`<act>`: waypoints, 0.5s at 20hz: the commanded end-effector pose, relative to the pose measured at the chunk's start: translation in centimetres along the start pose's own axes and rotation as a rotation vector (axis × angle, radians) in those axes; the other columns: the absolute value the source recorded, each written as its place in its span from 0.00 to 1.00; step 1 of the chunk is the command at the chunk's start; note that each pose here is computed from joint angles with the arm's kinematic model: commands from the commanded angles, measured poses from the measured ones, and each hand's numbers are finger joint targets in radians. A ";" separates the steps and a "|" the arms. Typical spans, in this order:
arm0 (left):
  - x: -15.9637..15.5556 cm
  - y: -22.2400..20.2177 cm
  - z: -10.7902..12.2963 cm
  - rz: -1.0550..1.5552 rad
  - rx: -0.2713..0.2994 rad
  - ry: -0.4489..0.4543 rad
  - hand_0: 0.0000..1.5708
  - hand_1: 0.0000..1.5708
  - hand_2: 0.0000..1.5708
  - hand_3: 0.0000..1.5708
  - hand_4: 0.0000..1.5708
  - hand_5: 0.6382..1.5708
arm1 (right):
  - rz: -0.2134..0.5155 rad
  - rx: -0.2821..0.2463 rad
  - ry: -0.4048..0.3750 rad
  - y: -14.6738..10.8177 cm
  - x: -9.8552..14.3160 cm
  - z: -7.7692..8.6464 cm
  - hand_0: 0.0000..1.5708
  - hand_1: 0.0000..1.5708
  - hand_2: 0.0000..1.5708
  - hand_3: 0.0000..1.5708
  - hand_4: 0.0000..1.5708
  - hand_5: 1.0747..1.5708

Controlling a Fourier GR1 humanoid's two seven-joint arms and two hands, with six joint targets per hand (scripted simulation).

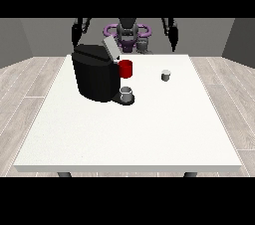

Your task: Insert the coffee pod into the coffee machine and close the lid

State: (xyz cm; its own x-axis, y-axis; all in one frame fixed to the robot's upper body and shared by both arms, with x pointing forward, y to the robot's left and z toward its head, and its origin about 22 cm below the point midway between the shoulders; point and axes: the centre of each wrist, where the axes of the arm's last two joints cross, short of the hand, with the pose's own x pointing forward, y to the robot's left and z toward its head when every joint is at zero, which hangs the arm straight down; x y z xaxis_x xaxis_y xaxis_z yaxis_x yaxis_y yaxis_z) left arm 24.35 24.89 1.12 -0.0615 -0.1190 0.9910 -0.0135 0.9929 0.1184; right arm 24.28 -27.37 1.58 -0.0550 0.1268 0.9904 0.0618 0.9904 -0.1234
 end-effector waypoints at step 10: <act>1.5 5.5 -1.6 -0.179 -0.086 -0.060 0.00 0.00 0.00 0.00 0.00 1.00 | -0.121 -0.111 -0.060 1.4 -2.2 0.9 0.00 0.00 0.00 0.00 0.06 1.00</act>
State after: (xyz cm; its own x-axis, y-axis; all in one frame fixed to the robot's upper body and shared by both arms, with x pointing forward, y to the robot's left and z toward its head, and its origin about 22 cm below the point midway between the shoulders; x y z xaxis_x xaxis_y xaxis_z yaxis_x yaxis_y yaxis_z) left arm 23.96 28.46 1.17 -0.1135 -0.2204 0.9688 0.0703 0.9708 0.2291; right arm 23.33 -26.33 -0.59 -0.0498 0.0517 0.9974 0.1163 0.9922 -0.0457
